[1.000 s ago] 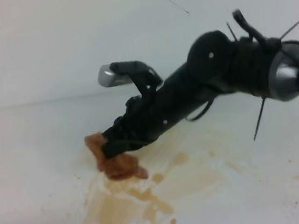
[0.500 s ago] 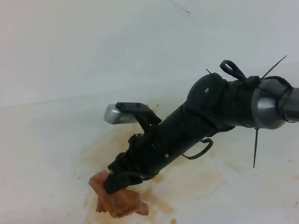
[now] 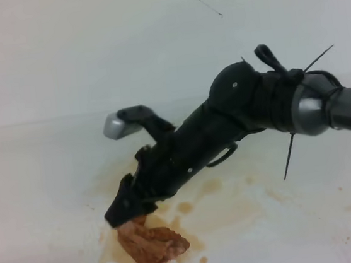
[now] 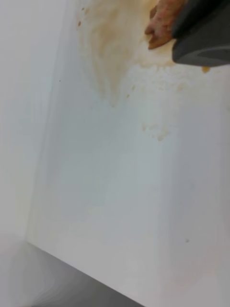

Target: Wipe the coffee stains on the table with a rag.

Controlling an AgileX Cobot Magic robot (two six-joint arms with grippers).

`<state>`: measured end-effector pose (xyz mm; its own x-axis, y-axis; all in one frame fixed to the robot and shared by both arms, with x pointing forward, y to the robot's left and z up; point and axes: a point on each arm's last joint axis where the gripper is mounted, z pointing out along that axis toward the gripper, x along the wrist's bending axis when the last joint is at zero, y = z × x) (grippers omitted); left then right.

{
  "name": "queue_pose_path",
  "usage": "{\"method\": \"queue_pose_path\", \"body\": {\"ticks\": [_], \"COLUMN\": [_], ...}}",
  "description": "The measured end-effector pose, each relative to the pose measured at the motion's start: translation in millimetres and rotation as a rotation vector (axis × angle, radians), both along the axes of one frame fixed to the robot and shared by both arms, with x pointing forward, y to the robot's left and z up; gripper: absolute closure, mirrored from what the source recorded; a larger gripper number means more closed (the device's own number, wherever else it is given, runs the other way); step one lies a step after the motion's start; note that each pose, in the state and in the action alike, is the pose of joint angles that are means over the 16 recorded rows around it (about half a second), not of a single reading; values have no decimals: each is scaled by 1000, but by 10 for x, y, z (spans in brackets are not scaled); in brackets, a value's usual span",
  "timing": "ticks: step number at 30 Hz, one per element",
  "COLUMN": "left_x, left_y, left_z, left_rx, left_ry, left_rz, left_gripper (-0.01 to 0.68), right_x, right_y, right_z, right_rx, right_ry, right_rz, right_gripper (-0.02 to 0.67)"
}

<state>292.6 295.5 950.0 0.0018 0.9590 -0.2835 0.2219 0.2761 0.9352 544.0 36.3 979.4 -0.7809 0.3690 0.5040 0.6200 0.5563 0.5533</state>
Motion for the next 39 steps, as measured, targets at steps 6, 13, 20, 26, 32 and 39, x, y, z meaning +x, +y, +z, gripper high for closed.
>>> {"method": "queue_pose_path", "body": {"ticks": [6,13,20,26,32,39], "left_x": [0,0,0,0,0,0], "left_y": [-1,-3,-6,-8,-9,-9], "left_z": [0,1,1,1,2,2], "left_rx": [-3,-12,-23,-30,-33,-35], "left_ry": [0,0,0,0,0,0], "left_rz": [0,-1,-2,-2,-2,-3], "left_gripper": [672,672,672,672,672,672], "right_x": [-120,-131,-48,22,118,306], "right_y": [141,261,292,255,151,-59], "right_z": [-188,-510,-704,-830,-928,-968], "right_rx": [-103,-244,-341,-416,-477,-507], "right_ry": [-33,-125,-212,-212,-165,-69], "right_rz": [71,23,-42,-107,-211,-383], "right_gripper": [351,351,356,405,464,509]}}
